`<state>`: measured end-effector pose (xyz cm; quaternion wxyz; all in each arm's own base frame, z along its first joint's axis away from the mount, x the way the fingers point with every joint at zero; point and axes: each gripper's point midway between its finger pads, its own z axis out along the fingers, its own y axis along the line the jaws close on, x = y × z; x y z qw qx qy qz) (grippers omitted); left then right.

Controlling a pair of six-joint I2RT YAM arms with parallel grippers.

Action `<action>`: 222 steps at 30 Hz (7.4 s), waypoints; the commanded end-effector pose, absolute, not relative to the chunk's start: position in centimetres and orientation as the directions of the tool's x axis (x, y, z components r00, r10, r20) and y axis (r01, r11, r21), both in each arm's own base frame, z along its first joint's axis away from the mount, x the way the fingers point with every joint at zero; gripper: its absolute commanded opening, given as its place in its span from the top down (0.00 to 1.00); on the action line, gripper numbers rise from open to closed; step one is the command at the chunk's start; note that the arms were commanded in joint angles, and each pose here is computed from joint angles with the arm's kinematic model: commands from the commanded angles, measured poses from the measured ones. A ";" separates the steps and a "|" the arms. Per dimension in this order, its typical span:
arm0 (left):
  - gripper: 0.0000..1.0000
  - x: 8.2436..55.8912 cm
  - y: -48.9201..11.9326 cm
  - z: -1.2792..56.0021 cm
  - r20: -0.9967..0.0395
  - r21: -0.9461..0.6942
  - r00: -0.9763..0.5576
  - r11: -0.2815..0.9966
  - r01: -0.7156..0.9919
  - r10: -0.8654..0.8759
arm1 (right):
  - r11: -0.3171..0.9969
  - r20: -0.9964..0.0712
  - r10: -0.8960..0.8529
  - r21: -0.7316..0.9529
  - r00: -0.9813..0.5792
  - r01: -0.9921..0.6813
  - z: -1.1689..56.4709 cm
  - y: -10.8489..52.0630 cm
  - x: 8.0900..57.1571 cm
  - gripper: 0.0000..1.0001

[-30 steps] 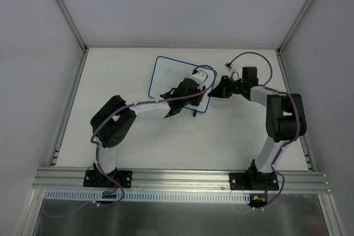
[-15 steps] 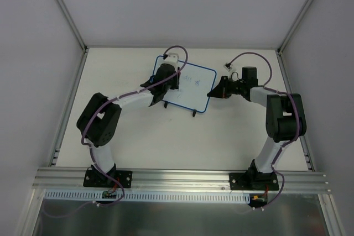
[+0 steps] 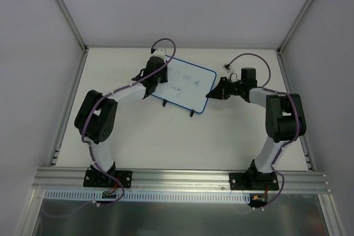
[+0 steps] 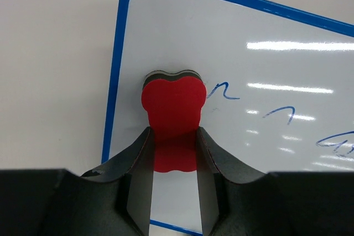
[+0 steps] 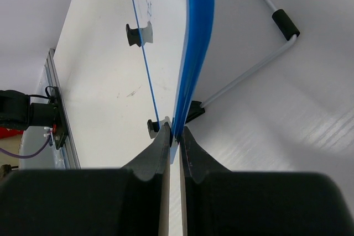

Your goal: Erase the whiteboard

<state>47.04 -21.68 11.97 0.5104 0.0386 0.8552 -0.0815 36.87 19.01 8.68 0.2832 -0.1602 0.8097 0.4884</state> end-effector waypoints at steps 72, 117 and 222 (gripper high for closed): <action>1.00 43.4 -22.5 4.8 -0.658 -0.122 -0.751 0.976 0.180 0.056 | 0.447 -0.648 -0.072 0.658 -0.758 -0.605 7.8 20.6 33.9 1.00; 1.00 39.8 -24.6 2.7 -0.660 -0.228 -0.732 0.973 -0.019 -0.169 | 0.428 -0.641 -0.089 0.667 -0.763 -0.610 7.3 21.0 32.9 1.00; 1.00 35.8 -30.6 2.4 -0.580 -0.251 -0.810 0.964 0.085 -0.079 | 0.411 -0.633 -0.145 0.661 -0.761 -0.628 6.9 22.0 32.2 1.00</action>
